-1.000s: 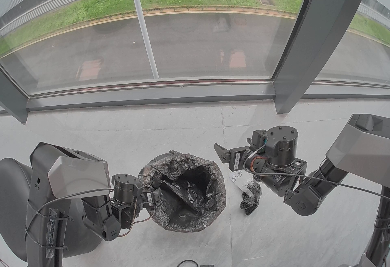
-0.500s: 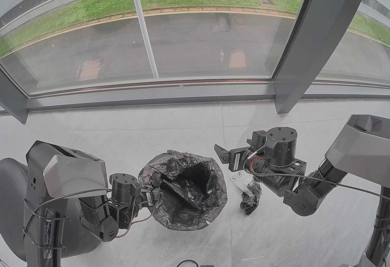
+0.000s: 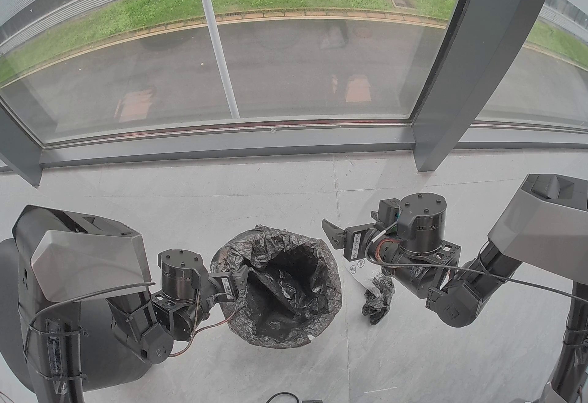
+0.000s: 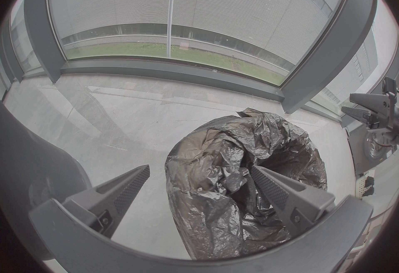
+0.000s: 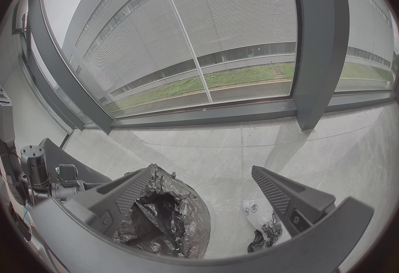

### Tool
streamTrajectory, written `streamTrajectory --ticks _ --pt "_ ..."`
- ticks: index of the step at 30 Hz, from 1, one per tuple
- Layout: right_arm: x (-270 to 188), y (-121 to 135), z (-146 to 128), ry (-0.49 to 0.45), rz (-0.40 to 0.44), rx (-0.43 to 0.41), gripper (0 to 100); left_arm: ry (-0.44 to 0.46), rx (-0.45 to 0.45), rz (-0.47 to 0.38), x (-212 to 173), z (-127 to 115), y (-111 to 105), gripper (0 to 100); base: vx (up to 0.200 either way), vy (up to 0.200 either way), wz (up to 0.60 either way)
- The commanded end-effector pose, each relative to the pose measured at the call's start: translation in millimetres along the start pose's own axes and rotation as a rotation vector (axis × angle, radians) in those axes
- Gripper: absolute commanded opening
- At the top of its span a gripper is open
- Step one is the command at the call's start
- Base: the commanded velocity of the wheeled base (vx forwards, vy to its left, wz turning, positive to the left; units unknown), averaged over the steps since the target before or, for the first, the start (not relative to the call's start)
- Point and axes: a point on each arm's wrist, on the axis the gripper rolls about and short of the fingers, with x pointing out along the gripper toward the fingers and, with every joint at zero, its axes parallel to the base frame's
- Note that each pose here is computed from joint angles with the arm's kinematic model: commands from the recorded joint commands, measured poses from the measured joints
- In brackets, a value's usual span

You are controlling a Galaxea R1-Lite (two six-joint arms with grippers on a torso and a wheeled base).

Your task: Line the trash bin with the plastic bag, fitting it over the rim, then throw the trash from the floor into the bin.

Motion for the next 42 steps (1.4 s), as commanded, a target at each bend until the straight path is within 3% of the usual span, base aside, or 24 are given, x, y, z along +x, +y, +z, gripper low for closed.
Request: streamTrajectory --ticks 1,9,25,36,42 --pt "1 0 -1 0.002 0.0 0.0 100 0.0 -0.004 -0.012 -1 2 0 100 0.0 0.0 0.0" --pt "0 0 0 0.0 -0.002 -0.001 100 -0.012 -0.011 -0.019 -4 6 1 100 0.0 0.0 0.0" --pt "0 -1 -2 -0.022 0.002 -0.012 100 -0.089 -0.012 -0.099 -48 34 -15 100 0.0 0.0 0.0" --pt "-11 -45 48 -0.153 -0.103 0.021 100 -0.266 0.014 -0.163 -105 81 -17 100 0.0 0.0 0.0" --pt "-11 -48 47 -0.149 -0.104 0.021 100 -0.354 0.032 -0.19 -136 101 -17 100 0.0 0.0 0.0"
